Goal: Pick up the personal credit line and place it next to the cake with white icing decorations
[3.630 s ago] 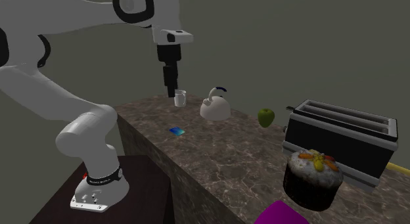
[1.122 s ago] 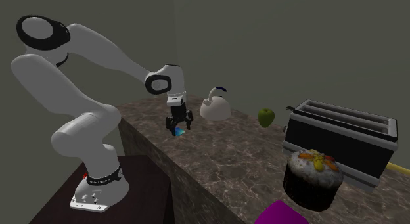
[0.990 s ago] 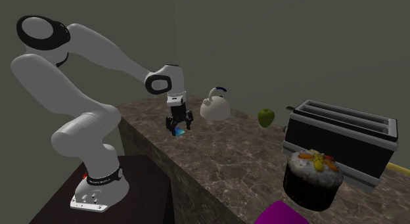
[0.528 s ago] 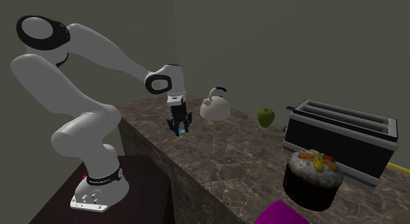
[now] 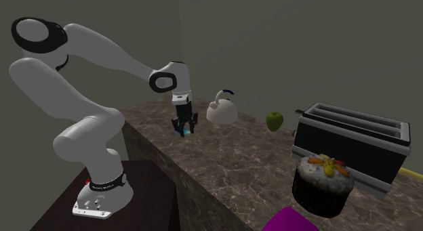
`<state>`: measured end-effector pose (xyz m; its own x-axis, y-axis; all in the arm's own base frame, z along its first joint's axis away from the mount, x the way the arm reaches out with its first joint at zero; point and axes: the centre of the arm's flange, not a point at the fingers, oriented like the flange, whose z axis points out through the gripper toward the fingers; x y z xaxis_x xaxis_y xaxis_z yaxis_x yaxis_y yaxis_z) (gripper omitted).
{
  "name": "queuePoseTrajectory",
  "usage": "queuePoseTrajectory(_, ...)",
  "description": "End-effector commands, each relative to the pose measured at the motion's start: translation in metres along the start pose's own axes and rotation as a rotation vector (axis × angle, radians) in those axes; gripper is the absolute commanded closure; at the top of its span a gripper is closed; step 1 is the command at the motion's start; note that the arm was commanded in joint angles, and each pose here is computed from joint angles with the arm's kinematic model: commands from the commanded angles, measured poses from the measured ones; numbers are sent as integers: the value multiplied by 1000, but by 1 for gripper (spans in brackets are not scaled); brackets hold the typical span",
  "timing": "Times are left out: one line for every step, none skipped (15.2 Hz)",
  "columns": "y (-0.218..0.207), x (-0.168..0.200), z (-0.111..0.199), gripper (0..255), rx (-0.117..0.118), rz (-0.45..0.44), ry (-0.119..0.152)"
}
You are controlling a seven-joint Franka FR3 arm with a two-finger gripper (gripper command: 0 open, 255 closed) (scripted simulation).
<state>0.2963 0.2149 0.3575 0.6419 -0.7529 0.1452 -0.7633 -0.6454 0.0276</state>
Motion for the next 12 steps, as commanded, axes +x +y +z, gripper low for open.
queuePoseTrajectory(0,1,-10,255,0,0,0)
queuePoseTrajectory(1,2,-15,255,0,0,0)
queuePoseTrajectory(1,2,-21,255,0,0,0)
queuePoseTrajectory(1,3,-26,255,0,0,0)
queuePoseTrajectory(1,4,-31,255,0,0,0)
queuePoseTrajectory(1,5,-36,255,0,0,0)
queuePoseTrajectory(1,5,-41,255,0,0,0)
queuePoseTrajectory(2,6,-47,255,0,0,0)
queuePoseTrajectory(2,7,-52,255,0,0,0)
queuePoseTrajectory(2,8,-57,255,0,0,0)
queuePoseTrajectory(2,9,-62,255,0,0,0)
queuePoseTrajectory(2,9,-68,255,0,0,0)
